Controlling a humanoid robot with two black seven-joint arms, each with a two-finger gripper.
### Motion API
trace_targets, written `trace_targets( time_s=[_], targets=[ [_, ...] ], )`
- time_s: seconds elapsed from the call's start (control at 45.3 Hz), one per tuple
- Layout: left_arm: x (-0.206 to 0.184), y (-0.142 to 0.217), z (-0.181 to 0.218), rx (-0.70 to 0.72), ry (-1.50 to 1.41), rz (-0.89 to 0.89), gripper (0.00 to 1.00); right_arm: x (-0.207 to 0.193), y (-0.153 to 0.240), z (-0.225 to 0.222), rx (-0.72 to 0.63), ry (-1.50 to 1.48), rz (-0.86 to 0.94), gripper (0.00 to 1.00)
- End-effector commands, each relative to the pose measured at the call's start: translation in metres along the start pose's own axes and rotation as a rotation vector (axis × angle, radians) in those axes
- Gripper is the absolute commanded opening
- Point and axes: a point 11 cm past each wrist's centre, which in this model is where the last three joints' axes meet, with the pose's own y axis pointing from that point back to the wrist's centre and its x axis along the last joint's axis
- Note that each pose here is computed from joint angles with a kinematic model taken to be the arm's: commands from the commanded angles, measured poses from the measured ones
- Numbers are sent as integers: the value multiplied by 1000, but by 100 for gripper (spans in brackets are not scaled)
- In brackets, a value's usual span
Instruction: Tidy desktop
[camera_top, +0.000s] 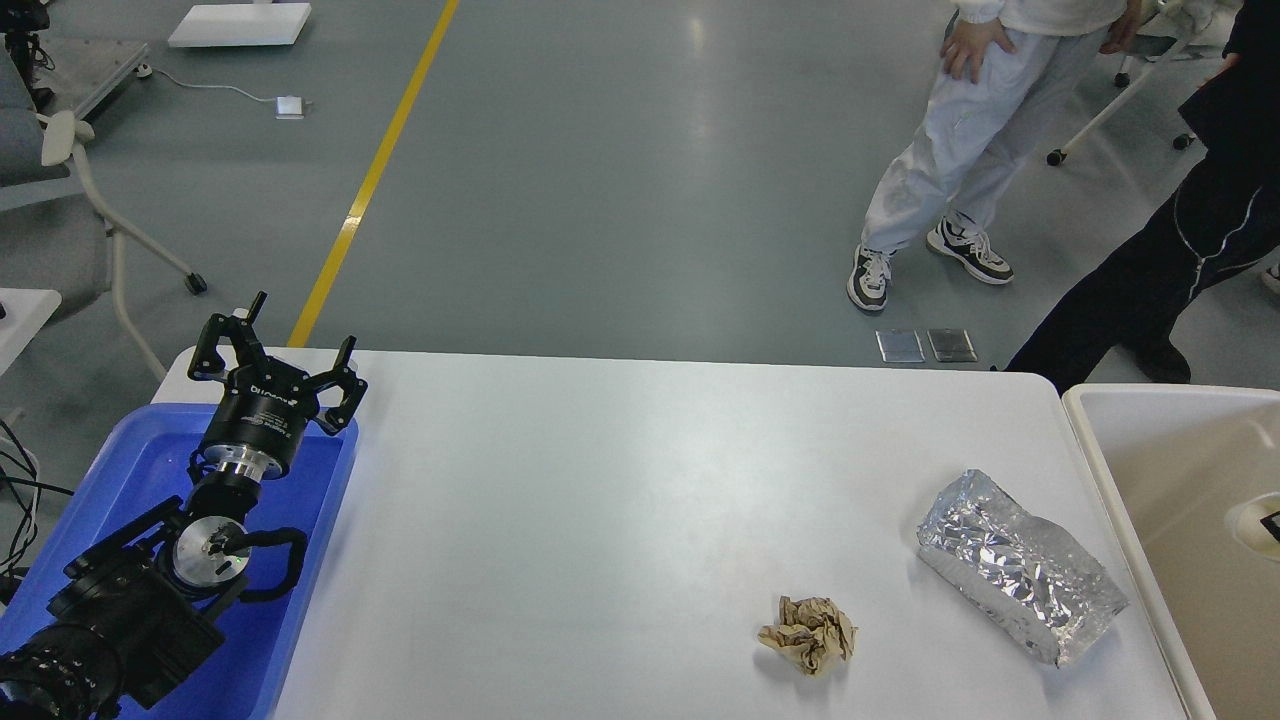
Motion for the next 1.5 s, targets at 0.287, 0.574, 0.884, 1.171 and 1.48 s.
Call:
trace_targets(
  time_s=[0.287,0.574,0.884,1.171,1.48],
  targets=[
    [0,0,0,0,0,0,100,24,-2,-31,43,-128,83,100],
    [0,0,0,0,0,0,100,44,-1,-90,145,-431,75,100],
    [0,0,0,0,0,0,100,103,17,-162,351,-650,38,100],
    [0,0,0,0,0,0,100,135,74,-247,685,-1085,-164,100],
    [0,0,0,0,0,0,100,130,104,-257,1022,-1250,-152,100]
  ],
)
